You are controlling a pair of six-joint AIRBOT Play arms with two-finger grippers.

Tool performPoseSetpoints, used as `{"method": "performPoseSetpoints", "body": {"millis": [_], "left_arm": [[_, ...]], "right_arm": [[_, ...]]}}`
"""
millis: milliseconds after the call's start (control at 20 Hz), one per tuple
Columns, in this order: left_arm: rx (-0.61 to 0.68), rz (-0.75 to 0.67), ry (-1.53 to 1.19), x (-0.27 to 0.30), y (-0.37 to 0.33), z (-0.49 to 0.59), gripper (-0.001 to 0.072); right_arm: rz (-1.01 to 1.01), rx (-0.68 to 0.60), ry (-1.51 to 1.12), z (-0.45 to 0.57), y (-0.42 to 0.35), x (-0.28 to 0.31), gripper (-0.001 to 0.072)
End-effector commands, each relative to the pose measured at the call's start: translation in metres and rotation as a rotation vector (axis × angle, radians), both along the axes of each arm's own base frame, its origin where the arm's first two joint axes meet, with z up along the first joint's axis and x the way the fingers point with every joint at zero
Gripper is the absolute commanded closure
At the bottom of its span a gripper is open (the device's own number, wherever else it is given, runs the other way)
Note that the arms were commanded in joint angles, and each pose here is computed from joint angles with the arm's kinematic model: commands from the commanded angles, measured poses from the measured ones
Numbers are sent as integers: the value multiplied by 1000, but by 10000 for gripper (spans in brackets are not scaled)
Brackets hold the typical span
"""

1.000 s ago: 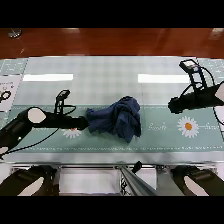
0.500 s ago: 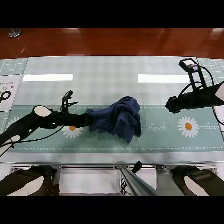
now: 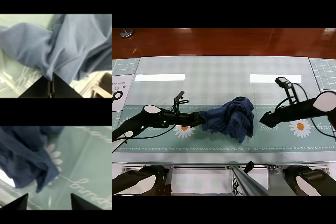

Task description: Fold the shirts.

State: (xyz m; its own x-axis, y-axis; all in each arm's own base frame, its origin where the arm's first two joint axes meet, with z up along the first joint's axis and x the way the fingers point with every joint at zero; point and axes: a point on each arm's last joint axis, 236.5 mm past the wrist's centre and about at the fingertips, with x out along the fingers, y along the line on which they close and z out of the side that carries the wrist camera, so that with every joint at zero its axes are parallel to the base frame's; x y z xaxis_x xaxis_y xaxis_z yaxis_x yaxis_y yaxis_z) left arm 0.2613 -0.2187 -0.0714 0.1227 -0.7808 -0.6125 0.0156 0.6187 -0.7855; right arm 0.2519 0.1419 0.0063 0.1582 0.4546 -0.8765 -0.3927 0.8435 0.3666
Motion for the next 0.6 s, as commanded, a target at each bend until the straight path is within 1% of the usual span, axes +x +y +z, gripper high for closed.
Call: {"method": "performPoseSetpoints", "body": {"millis": [0,100,200,550], "left_arm": [[-53,-17,-1,-2,5,12,684],[-57,1,-13,2,10,17,685],[-58,5,-24,4,12,20,684],[-67,-5,-23,1,10,23,685]], "right_arm": [[-34,131,54,-26,24,-16,106],[-77,153,70,-37,26,-19,108],[-121,204,91,-39,33,-20,115],[-226,179,119,-64,25,-11,117]]}}
